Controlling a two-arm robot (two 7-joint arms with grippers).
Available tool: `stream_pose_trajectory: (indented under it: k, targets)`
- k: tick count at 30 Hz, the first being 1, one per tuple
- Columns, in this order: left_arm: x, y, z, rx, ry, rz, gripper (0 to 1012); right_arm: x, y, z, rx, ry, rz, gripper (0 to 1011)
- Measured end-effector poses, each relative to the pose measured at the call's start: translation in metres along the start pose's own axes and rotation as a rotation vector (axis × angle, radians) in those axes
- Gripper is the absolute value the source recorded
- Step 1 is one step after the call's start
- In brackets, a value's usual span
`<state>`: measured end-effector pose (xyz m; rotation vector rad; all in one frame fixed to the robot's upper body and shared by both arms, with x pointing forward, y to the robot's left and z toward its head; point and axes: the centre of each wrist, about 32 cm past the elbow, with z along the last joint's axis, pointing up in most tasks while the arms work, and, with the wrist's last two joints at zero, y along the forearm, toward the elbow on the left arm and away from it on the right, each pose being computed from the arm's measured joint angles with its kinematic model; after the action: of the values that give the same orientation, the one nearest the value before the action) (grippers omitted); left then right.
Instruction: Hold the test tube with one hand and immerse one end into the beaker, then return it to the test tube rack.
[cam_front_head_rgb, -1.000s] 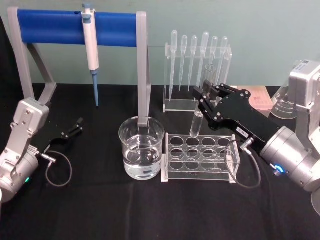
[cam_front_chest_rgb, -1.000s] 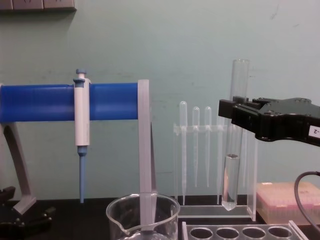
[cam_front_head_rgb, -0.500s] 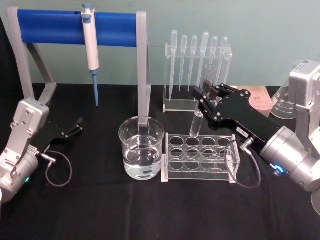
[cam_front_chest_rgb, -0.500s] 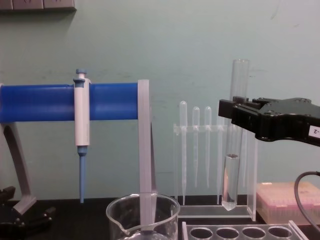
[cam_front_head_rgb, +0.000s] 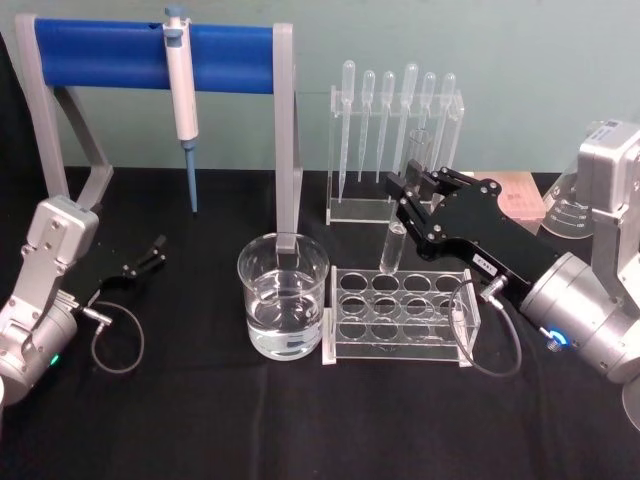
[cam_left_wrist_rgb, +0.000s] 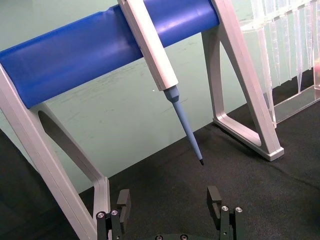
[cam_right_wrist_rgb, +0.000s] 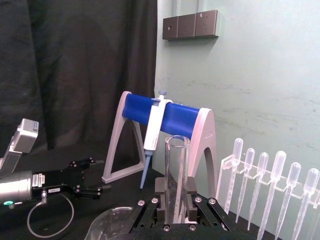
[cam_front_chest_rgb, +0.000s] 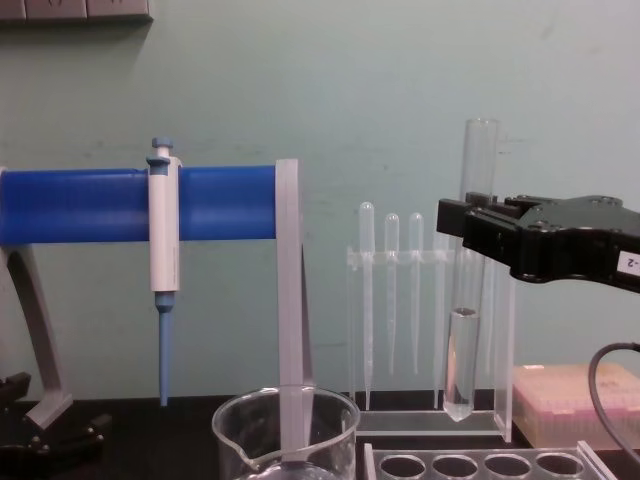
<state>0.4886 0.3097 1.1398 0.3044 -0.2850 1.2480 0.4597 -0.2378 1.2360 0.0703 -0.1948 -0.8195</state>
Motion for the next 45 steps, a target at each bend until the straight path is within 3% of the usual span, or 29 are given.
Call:
stream_pose_trajectory:
  k: [8, 12, 18, 27, 40, 45]
  targets:
    - [0.0000, 0.0000, 0.0000, 0.000, 0.000, 0.000, 1000, -0.005, 0.015, 0.011, 0.022, 0.002, 0.028, 225]
    - [0.0000, 0.0000, 0.0000, 0.000, 0.000, 0.000, 1000, -0.009, 0.036, 0.019, 0.052, 0.000, 0.071, 225]
    - [0.0000, 0.0000, 0.0000, 0.000, 0.000, 0.000, 1000, -0.013, 0.060, 0.016, 0.062, 0.015, 0.117, 225]
    - [0.0000, 0.0000, 0.0000, 0.000, 0.000, 0.000, 1000, -0.015, 0.084, -0.017, 0.029, 0.062, 0.156, 226]
    - [0.0000, 0.0000, 0.0000, 0.000, 0.000, 0.000, 1000, -0.023, 0.088, -0.063, -0.031, 0.073, 0.185, 225]
    - [0.0000, 0.0000, 0.0000, 0.000, 0.000, 0.000, 1000, -0.025, 0.088, -0.073, -0.051, 0.069, 0.186, 225]
